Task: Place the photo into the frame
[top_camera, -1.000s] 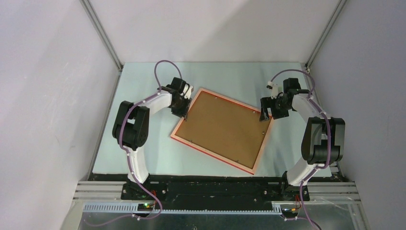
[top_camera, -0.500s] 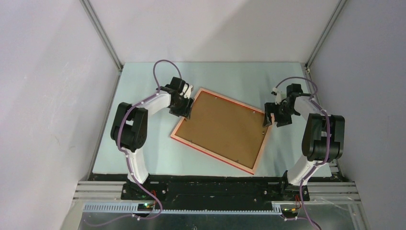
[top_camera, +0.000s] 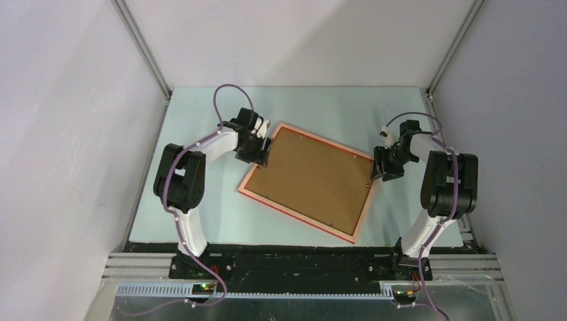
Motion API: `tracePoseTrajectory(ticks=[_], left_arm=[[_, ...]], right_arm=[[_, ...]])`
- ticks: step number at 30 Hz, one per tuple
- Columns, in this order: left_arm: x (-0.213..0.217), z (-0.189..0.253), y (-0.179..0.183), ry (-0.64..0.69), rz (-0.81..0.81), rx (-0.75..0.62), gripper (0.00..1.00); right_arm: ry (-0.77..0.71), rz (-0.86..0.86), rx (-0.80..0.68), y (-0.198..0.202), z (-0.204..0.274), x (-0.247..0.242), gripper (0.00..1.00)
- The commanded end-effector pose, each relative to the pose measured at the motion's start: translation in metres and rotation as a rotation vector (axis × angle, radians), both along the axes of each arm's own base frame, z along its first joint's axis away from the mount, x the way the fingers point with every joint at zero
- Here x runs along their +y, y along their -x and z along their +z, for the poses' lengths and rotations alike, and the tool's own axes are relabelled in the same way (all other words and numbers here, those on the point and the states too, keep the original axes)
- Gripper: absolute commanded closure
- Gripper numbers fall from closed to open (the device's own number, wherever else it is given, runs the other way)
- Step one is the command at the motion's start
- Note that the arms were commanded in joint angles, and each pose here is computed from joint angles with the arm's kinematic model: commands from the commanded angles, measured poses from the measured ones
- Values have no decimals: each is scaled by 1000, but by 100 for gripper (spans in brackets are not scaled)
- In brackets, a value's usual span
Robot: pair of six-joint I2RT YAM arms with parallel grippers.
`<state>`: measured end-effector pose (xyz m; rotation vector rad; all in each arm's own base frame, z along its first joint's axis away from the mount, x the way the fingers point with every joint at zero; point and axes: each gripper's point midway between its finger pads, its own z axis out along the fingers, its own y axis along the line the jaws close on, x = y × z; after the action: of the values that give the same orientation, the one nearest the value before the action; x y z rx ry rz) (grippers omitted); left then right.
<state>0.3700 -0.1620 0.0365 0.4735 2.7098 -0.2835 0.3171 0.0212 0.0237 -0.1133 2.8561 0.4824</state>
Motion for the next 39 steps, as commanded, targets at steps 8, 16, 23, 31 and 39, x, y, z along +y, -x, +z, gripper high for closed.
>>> tracePoseTrajectory(ticks=[8, 16, 23, 31, 39], left_arm=[[-7, 24, -6, 44, -28, -73, 26], [-3, 30, -6, 29, -34, -100, 22], [3, 28, -8, -6, -17, -108, 16], [-4, 13, -1, 28, -24, -49, 22], [-11, -2, 0, 54, -4, 5, 35]], right_arm=[[4, -26, -12, -30, -4, -5, 66], [21, 5, -37, -64, -4, -9, 94], [58, 78, -83, -94, 4, -8, 100], [27, 74, -127, -115, 16, 4, 93], [1, 54, -152, -113, 27, 10, 56]])
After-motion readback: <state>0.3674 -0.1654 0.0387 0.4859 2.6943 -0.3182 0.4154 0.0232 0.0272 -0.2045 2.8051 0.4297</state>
